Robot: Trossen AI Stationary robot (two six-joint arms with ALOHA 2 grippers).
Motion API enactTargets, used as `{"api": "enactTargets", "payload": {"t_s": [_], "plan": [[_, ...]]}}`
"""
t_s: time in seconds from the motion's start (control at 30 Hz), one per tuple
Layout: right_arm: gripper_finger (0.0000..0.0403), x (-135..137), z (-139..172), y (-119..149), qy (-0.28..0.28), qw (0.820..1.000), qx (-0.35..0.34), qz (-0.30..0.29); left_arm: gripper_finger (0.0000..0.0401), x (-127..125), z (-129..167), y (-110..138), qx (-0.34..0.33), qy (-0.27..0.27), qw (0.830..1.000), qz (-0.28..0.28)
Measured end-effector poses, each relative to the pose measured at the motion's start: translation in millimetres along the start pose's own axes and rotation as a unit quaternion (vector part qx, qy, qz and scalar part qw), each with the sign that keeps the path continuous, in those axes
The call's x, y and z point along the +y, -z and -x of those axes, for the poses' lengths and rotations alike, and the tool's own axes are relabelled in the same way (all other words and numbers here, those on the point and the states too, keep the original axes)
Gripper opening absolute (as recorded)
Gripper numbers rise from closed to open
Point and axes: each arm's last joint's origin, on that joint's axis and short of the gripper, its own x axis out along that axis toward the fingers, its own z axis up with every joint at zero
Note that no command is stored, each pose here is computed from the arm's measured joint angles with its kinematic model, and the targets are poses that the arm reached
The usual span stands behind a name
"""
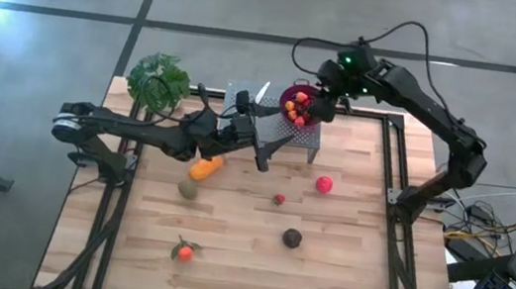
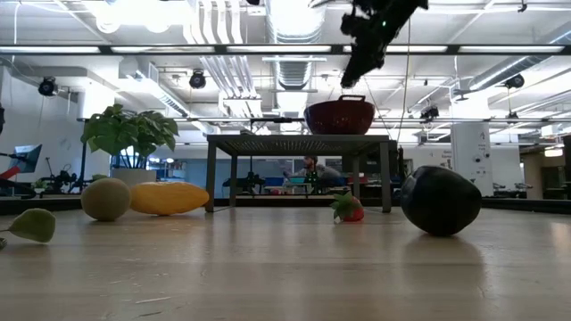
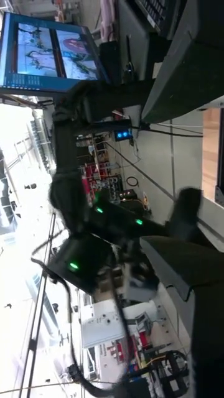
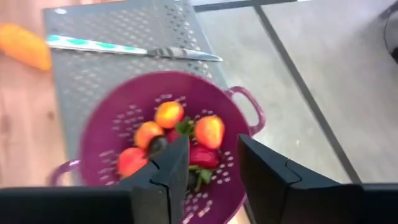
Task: Pick & Place Fruit
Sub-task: Put the red strawberry into the violet strainer bowl on the shelf
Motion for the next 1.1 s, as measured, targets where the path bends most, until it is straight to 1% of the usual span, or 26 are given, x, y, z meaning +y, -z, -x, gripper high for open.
{"api": "enactTargets", "payload": {"t_s": [0.23, 0.37, 0.47, 0.6, 0.73, 0.87, 1.1], "plan": [[0.0150, 38, 26, 0, -0.046, 0.999, 0.011, 0.026, 0.0316, -1, 0, 4, 0.019, 0.005, 1.000, -0.006], [0.0159, 66, 37, 2, -0.081, 0.995, 0.023, 0.044, 0.0316, -2, 0, 5, 0.028, 0.007, 1.000, -0.009], [0.0163, 89, 46, 4, -0.108, 0.992, 0.017, 0.063, 0.0316, -1, 1, 6, 0.039, 0.010, 0.999, -0.013], [0.0162, 116, 53, 10, -0.139, 0.987, 0.015, 0.082, 0.0316, 0, 4, 4, 0.055, 0.014, 0.998, -0.019], [0.0150, 141, 54, 23, -0.138, 0.985, 0.033, 0.097, 0.0316, 3, 9, 1, 0.074, 0.020, 0.997, -0.025], [0.0140, 163, 47, 40, -0.126, 0.985, 0.058, 0.102, 0.0316, 4, 10, -1, 0.079, 0.021, 0.996, -0.027], [0.0139, 197, 28, 59, -0.150, 0.981, 0.034, 0.115, 0.0316, 5, 11, 0, 0.087, 0.023, 0.995, -0.030]]}}
